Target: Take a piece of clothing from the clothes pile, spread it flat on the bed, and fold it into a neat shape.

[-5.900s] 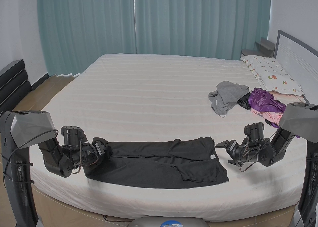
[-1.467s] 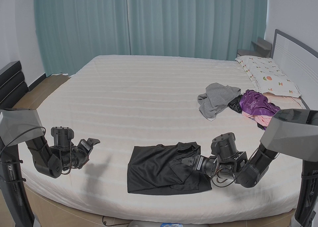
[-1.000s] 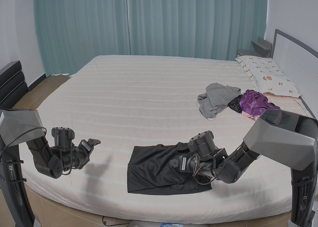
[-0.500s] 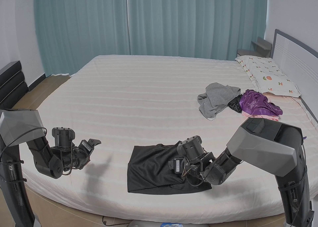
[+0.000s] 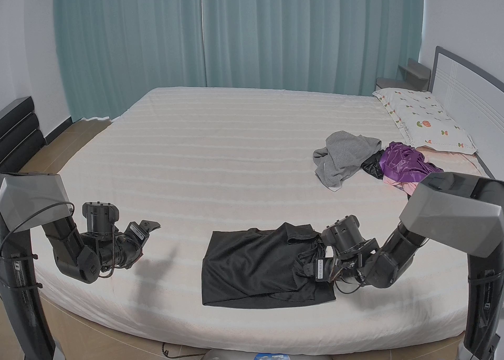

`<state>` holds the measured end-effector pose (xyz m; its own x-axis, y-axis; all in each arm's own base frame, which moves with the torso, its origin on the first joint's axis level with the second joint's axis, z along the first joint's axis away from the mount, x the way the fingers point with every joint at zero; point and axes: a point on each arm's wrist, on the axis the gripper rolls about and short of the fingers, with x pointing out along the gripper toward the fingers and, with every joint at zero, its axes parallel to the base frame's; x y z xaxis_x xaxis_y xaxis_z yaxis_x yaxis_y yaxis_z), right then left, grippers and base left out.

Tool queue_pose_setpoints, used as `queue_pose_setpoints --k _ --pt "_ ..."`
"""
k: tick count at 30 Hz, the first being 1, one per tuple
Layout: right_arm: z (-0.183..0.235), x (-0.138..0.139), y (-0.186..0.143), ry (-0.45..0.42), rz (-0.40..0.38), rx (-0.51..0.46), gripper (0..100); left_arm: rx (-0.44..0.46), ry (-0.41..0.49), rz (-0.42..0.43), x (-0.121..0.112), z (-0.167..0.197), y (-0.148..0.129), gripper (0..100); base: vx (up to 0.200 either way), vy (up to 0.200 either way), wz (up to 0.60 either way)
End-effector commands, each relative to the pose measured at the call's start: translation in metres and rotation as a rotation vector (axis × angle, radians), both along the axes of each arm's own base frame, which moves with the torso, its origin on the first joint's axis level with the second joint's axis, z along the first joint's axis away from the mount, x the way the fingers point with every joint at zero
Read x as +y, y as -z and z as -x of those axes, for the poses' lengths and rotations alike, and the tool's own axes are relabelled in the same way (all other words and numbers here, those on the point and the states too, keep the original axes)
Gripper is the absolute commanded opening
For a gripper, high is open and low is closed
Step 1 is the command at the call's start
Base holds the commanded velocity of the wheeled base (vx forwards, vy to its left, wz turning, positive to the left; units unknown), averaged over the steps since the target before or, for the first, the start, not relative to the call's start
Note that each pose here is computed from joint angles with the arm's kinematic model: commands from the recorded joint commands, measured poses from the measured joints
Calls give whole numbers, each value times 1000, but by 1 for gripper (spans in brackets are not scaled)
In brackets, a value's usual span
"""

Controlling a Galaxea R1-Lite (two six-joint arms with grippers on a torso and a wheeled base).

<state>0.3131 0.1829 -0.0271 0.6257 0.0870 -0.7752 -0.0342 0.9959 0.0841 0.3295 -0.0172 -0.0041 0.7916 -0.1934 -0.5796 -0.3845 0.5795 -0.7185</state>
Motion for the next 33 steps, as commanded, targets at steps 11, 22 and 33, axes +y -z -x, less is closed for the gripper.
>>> queue_pose_setpoints --k 11,22,33 --pt "21 -53 -45 33 -125 11 100 6 1 -2 0 1 1 100 0 0 0" --pt "21 -47 -43 -68 -263 7 100 -17 -1 2 0 2 2 100 0 0 0" --pt "21 -45 -33 -110 -298 52 100 -30 -4 4 0 4 3 100 0 73 0"
